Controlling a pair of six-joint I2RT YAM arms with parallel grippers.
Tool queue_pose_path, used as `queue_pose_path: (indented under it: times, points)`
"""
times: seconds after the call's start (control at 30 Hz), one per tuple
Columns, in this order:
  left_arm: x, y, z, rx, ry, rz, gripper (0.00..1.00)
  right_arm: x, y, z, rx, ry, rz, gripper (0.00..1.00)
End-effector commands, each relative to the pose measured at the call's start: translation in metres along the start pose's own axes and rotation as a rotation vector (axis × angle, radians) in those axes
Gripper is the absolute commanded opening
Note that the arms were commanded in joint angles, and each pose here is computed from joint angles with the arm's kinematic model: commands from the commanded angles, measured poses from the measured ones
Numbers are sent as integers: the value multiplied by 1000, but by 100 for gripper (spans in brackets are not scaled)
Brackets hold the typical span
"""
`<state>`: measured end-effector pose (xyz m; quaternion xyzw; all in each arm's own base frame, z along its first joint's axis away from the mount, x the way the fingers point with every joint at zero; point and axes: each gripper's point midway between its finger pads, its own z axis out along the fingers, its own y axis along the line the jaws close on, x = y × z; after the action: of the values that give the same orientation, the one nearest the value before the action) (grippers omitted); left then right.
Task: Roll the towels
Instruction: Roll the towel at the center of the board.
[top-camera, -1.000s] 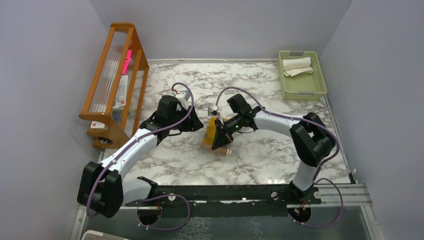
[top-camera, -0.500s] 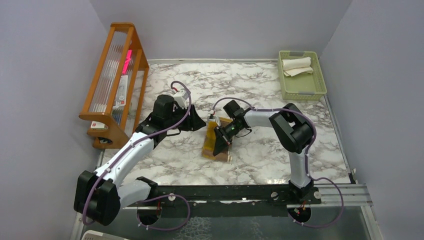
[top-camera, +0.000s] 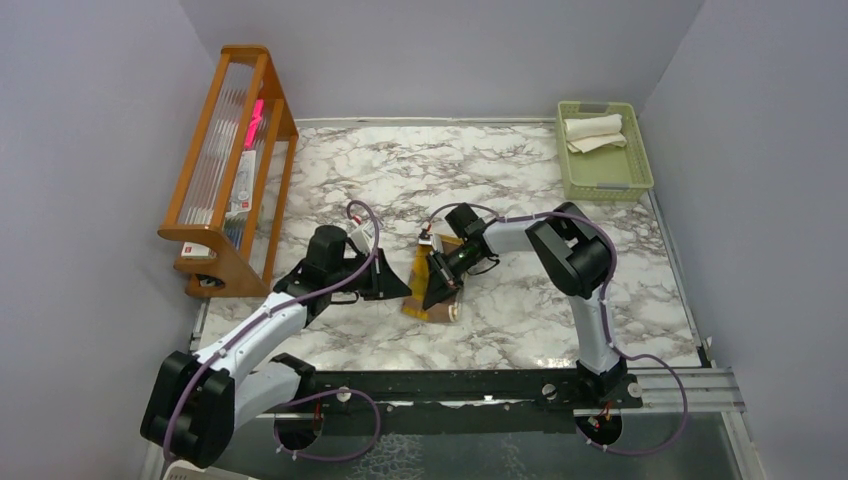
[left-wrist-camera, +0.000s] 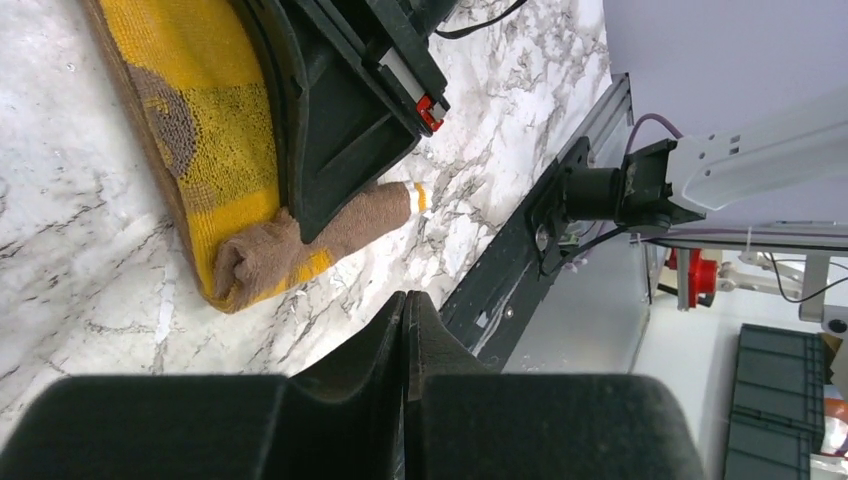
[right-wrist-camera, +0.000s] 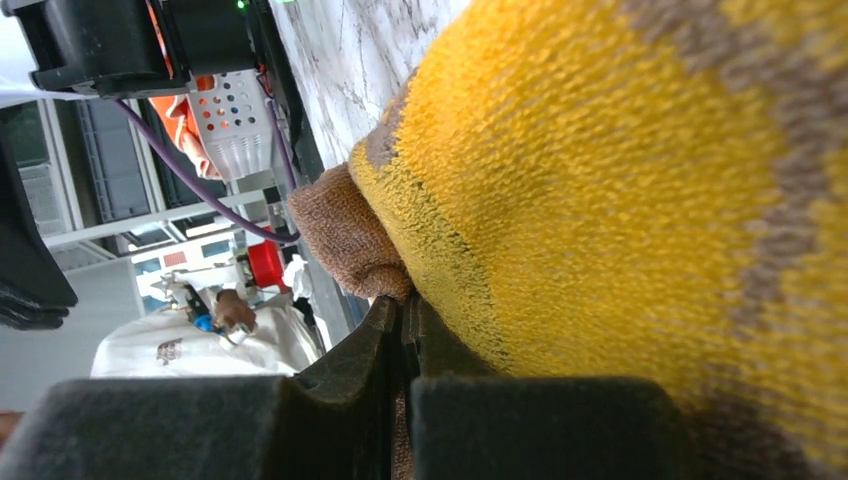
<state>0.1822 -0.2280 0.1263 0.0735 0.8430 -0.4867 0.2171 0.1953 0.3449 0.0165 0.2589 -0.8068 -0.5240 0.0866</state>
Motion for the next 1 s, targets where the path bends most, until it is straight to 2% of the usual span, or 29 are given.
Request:
queue_pose_path:
  times: [0.0, 0.17, 0.23, 0.33, 0.6, 0.67, 0.73, 0.83, 0.87, 0.97]
  points:
    - [0, -7, 10, 46, -6, -54, 4, -12, -41, 5, 145, -45, 21, 1]
    - [11, 6, 34, 24, 3, -116, 4, -11, -44, 6, 162, -40, 30, 1]
    - [18, 19, 44, -25, 20, -148, 0, -10, -45, 5, 165, -40, 33, 1]
    - [20, 37, 54, -96, 17, -169, 0, -9, -46, 5, 167, -39, 37, 1]
    - [15, 93, 61, -331, -72, -204, 0, -8, -47, -3, 199, -47, 8, 1]
    - [17, 101, 60, -367, -81, -210, 0, -10, -47, -7, 224, -59, -13, 6]
    - [19, 106, 59, -386, -84, -212, 0, -13, -47, -11, 253, -72, -45, 17]
    - [27, 113, 57, -404, -73, -220, 0, -22, -41, -23, 309, -123, -125, 46]
    - [30, 114, 57, -410, -69, -220, 0, -27, -37, -28, 329, -149, -159, 52]
    - [40, 119, 54, -428, -58, -223, 0, -50, -9, -51, 389, -263, -290, 53]
